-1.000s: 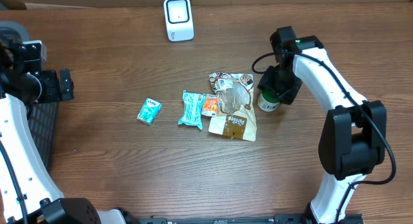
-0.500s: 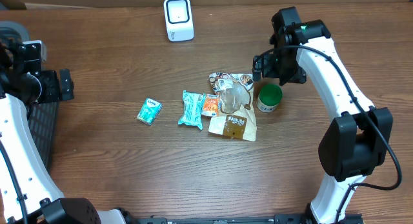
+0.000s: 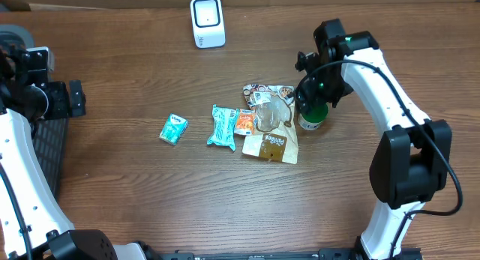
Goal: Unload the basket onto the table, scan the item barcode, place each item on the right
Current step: 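Close the right gripper around the jar's green lid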
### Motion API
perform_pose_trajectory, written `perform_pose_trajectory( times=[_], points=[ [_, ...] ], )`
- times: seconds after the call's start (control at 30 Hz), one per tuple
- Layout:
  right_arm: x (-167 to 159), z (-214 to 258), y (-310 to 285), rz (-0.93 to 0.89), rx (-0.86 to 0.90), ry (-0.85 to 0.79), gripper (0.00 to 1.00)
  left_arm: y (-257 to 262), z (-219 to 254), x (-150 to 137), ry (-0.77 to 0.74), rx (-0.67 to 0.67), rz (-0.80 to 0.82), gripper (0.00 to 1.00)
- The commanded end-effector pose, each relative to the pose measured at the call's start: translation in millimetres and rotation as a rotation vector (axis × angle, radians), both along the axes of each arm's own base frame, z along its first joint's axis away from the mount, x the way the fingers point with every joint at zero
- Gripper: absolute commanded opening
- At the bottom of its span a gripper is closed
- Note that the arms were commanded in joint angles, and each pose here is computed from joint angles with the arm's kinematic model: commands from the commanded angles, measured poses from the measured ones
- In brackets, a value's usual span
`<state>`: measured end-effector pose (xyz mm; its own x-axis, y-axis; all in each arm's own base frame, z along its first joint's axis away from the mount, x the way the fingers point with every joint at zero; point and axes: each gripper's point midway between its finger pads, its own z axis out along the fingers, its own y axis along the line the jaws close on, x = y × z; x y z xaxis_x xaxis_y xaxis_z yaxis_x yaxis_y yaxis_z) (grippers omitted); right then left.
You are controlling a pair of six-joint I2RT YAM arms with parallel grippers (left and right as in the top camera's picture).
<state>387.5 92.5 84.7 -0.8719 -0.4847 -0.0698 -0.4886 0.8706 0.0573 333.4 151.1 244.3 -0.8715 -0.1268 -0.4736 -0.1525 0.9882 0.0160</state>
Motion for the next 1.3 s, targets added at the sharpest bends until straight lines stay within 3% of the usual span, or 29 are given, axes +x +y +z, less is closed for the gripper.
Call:
perform_pose_trajectory(
  times=[0.0,0.17,0.4,0.5,0.6,0.73,0.8,0.87,1.03,1.27],
  points=[
    [-5.4,-12.8,-3.2,0.025,0.017,0.031,0.92,1.3,2.3,-1.1,-0.011,-0.011,0.014,1.00],
    [-10.2,-29.4,-9.8,0.008,0.022,0.051,0.92,1.3,2.2,-1.2,-0.011,-0.011,0.014,1.00],
    [-9.1,-32.1,-10.4,-0.053,0.024,0.052,0.77,1.3,2.2,-1.2,-0.011,-0.011,0.014,1.00],
    [-7.1,-31.9,-10.0,-0.140,0.026,0.051,0.66,1.3,2.2,-1.2,-0.011,-0.011,0.014,1.00],
    [-5.8,-31.4,-9.8,-0.266,0.029,0.058,0.62,1.3,2.2,-1.2,-0.011,-0.011,0.014,1.00],
    [-8.4,-31.4,-10.2,-0.507,0.028,0.091,0.61,1.3,2.2,-1.2,-0.011,-0.011,0.014,1.00],
    [-12.3,-31.2,-8.8,-0.776,0.033,0.135,0.61,1.3,2.2,-1.2,-0.011,-0.011,0.014,1.00],
    [-12.7,-30.2,-2.2,-0.899,0.067,0.168,0.64,1.3,2.2,-1.2,-0.011,-0.011,0.014,1.00],
    [-4.8,-29.6,3.3,-0.903,0.105,0.150,0.75,1.3,2.2,-1.2,-0.011,-0.011,0.014,1.00],
    [-1.7,-29.4,3.2,-0.728,0.112,0.117,0.77,1.3,2.3,-1.1,-0.011,-0.011,0.014,1.00]
  ],
)
